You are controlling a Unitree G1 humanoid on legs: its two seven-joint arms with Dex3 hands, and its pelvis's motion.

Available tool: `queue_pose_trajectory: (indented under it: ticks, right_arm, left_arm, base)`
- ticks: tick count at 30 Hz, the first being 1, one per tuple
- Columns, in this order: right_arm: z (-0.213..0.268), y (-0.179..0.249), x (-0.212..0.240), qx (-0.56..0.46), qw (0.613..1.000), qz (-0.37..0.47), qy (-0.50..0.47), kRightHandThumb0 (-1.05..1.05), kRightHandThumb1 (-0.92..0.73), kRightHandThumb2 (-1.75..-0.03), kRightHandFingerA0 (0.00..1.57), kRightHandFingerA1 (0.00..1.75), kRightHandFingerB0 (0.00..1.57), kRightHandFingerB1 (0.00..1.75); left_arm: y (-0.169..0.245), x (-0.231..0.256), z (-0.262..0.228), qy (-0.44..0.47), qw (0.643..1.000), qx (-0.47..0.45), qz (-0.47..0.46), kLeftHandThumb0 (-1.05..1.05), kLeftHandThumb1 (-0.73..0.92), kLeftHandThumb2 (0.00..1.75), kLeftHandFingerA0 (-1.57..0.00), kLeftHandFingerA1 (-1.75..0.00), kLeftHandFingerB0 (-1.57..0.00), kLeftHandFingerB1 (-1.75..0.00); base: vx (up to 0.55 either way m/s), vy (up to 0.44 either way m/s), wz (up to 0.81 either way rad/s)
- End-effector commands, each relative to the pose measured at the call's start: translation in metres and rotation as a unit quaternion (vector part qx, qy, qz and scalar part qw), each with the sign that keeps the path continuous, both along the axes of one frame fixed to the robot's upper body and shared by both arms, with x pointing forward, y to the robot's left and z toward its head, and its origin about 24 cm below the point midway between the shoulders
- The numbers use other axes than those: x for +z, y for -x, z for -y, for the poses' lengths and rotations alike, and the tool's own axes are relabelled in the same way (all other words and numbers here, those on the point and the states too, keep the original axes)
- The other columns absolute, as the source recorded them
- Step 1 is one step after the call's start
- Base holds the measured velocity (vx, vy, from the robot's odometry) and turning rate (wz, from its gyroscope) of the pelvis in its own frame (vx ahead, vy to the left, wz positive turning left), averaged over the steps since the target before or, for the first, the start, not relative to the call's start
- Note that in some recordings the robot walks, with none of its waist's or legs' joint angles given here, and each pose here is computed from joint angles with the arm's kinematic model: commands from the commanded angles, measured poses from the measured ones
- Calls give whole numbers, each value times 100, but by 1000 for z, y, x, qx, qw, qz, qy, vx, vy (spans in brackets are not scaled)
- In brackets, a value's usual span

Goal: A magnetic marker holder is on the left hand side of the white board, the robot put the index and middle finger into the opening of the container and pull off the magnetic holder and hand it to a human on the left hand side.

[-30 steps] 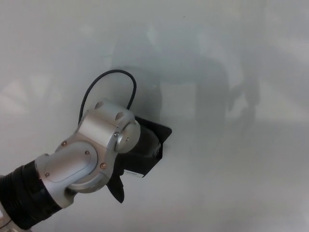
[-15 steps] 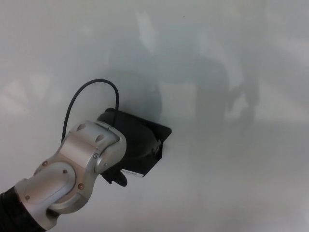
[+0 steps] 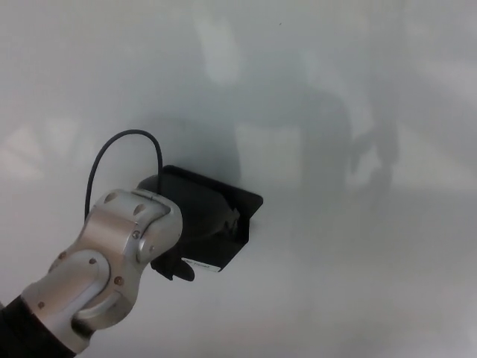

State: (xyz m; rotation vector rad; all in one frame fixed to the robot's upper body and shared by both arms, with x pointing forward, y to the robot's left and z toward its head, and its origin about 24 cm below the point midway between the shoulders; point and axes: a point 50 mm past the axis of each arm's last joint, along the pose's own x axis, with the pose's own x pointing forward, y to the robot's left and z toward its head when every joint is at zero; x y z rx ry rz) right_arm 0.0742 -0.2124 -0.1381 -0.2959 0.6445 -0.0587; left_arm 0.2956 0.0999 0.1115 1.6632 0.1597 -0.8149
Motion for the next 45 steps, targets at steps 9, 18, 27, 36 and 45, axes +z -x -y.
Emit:
queue_pose_trajectory:
  ticks: [9, 18, 27, 36, 45]
  right_arm:
    - [5, -6, 2, 7, 1000, 6, 13, -64, -81, -64, 60, 41, 25, 30]
    - [4, -16, 5, 9, 1000, 23, 12, -65, -80, -65, 61, 41, 27, 30]
    - [5, -20, 6, 12, 999, 28, 12, -65, -81, -65, 62, 41, 27, 29]
    - [4, -26, 7, 10, 999, 36, 7, -70, -65, -98, 56, 57, 25, 45]
    - [4, -31, 8, 17, 999, 41, 14, -65, -82, -65, 63, 41, 30, 30]
  left_arm:
    - [-7, -30, -25, -31, 994, 54, -85, -22, 57, 58, -56, -134, -33, -38]
    - [-7, -63, -37, -36, 967, 94, -233, -20, 55, 58, -67, -153, -31, -42]
    - [4, -76, -48, 103, 897, 144, -404, -27, 51, 49, -61, -175, -51, -170]
    - [7, -75, -49, 215, 819, 191, -497, -20, 47, 51, -68, -175, -48, -175]
    - [12, -69, -44, 330, 740, 196, -552, -16, 52, 51, -61, -175, -42, -175]
  base:
    - [0, 0, 0]
    - [0, 0, 0]
    - [0, 0, 0]
    - [0, -1, 1]
    - [0, 0, 0]
